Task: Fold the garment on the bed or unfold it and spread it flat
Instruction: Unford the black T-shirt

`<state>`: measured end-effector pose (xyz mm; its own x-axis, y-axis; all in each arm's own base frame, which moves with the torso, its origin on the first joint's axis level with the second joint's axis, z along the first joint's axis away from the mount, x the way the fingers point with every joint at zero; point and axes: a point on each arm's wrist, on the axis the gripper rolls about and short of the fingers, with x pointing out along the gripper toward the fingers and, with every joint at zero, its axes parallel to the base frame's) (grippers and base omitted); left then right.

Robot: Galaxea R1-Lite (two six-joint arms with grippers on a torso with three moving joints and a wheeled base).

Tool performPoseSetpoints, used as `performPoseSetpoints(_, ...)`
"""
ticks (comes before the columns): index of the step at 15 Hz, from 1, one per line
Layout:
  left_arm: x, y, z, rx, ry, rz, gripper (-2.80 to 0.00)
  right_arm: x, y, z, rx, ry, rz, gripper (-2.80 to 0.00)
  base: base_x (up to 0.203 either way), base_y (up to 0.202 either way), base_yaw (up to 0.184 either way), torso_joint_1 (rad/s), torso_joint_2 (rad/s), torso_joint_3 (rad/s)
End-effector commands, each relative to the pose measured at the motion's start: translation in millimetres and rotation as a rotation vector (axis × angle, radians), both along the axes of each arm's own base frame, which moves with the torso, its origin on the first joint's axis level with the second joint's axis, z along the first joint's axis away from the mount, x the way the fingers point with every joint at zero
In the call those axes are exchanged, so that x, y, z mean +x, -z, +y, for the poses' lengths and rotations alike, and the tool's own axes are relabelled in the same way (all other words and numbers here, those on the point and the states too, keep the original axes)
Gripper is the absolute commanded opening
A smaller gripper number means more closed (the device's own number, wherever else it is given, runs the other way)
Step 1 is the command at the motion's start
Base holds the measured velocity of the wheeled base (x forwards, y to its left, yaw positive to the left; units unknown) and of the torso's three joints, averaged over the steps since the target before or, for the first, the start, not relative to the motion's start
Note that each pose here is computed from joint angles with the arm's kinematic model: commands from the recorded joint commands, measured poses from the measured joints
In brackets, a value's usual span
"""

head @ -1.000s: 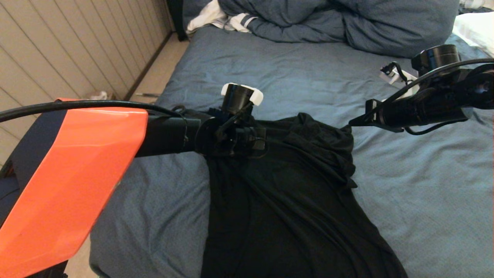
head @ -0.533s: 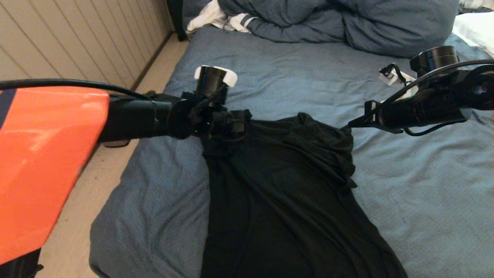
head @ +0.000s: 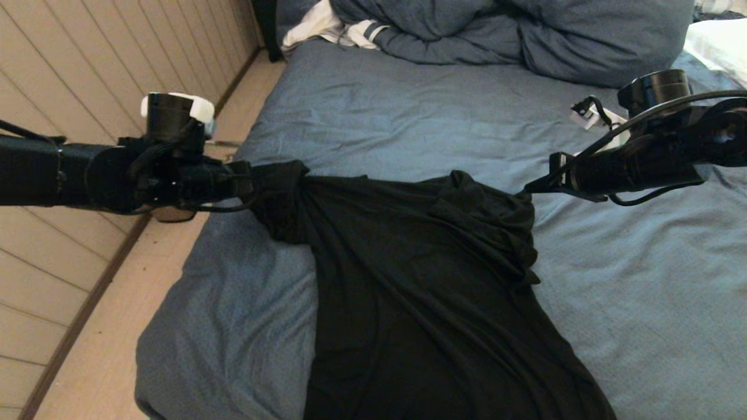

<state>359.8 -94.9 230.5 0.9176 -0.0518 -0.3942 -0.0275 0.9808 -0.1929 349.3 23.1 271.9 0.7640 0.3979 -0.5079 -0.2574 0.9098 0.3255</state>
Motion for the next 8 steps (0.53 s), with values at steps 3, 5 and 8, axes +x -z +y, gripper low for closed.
performPoseSetpoints(3,-40.7,15.0,39.7,-0.016,-0.083,-0.043,-2.80,-0.3,2.9,3.9,0.001,-0.013,0.012,-2.80,0.000,0.000,0.000,0.000,0.00,0.000)
performPoseSetpoints(5,-52.2,26.6,59.7,-0.021,-0.139,-0.075,-2.80,-0.3,2.9,4.0,0.002,-0.014,0.012,-2.80,0.000,0.000,0.000,0.000,0.00,0.000)
performPoseSetpoints(8,-61.4,40.6,83.7,-0.021,-0.215,-0.101,-2.80,-0.6,4.2,6.6,0.001,-0.022,0.017,-2.80,0.000,0.000,0.000,0.000,0.00,0.000)
